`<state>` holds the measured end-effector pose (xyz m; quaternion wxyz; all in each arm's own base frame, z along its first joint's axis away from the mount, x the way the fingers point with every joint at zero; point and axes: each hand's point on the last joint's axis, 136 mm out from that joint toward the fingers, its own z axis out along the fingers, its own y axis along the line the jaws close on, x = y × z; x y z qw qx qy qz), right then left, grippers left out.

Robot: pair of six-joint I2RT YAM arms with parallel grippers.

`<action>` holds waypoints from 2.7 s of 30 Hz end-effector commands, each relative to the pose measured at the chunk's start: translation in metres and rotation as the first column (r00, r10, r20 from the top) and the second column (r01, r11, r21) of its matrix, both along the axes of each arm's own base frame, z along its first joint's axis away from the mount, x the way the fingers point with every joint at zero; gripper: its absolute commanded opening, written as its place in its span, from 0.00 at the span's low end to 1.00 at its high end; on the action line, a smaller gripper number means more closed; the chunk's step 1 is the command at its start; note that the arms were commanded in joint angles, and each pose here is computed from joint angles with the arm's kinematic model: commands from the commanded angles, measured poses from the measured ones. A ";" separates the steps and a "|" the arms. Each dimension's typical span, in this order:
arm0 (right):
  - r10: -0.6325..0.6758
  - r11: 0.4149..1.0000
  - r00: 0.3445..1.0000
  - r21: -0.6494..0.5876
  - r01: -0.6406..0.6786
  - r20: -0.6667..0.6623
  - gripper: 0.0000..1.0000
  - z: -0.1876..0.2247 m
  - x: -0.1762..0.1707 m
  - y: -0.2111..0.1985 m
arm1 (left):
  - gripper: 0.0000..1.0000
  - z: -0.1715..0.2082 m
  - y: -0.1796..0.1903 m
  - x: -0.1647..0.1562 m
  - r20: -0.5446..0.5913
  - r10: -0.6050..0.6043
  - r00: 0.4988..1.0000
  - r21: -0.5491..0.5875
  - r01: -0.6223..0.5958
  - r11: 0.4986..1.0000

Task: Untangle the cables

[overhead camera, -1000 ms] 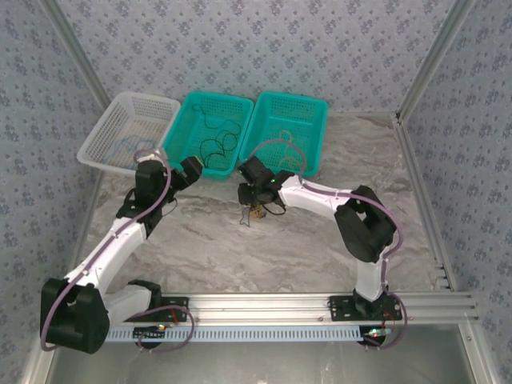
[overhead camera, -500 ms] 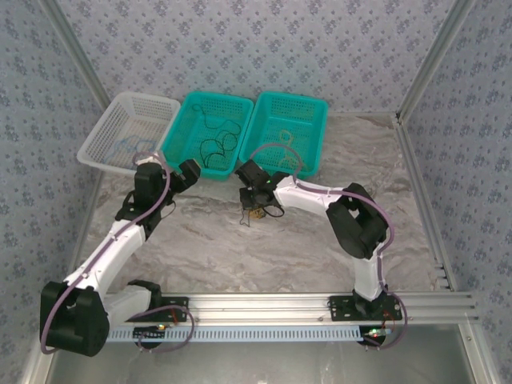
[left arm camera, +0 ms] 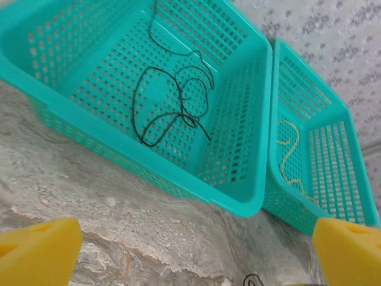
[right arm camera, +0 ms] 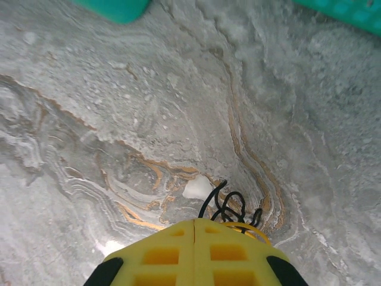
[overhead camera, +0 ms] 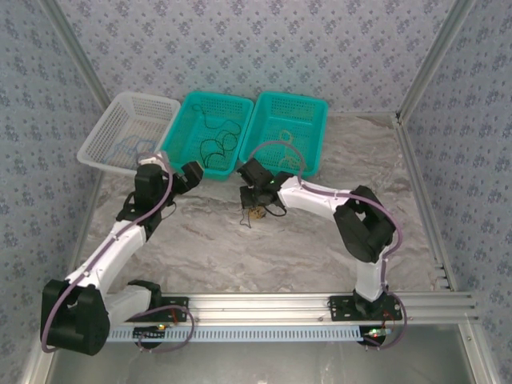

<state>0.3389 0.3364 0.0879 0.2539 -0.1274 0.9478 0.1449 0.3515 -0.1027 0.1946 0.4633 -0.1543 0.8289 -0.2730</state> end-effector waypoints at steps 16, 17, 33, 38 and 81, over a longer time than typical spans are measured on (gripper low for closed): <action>0.012 0.958 0.998 0.286 -0.031 0.068 0.00 0.067 0.001 -0.004 | 0.99 -0.003 -0.099 -0.031 0.224 -0.454 0.862 0.149 0.430 0.890; 0.000 0.951 0.997 0.309 -0.022 0.071 0.00 0.073 0.003 -0.005 | 0.99 -0.003 -0.104 -0.034 0.232 -0.483 0.845 0.166 0.454 0.875; 0.015 0.861 0.995 0.504 -0.061 0.095 0.00 0.132 -0.005 -0.022 | 0.94 -0.019 -0.184 -0.051 0.351 -0.723 0.595 0.358 0.628 0.691; 0.044 0.849 0.995 0.522 -0.083 0.088 0.00 0.139 -0.011 -0.021 | 0.93 -0.019 -0.195 -0.039 0.385 -0.714 0.585 0.400 0.592 0.700; 0.065 0.905 0.970 0.394 -0.157 0.236 0.00 0.179 -0.037 -0.094 | 0.22 -0.069 -0.158 -0.043 0.245 -0.720 0.649 0.411 0.603 0.684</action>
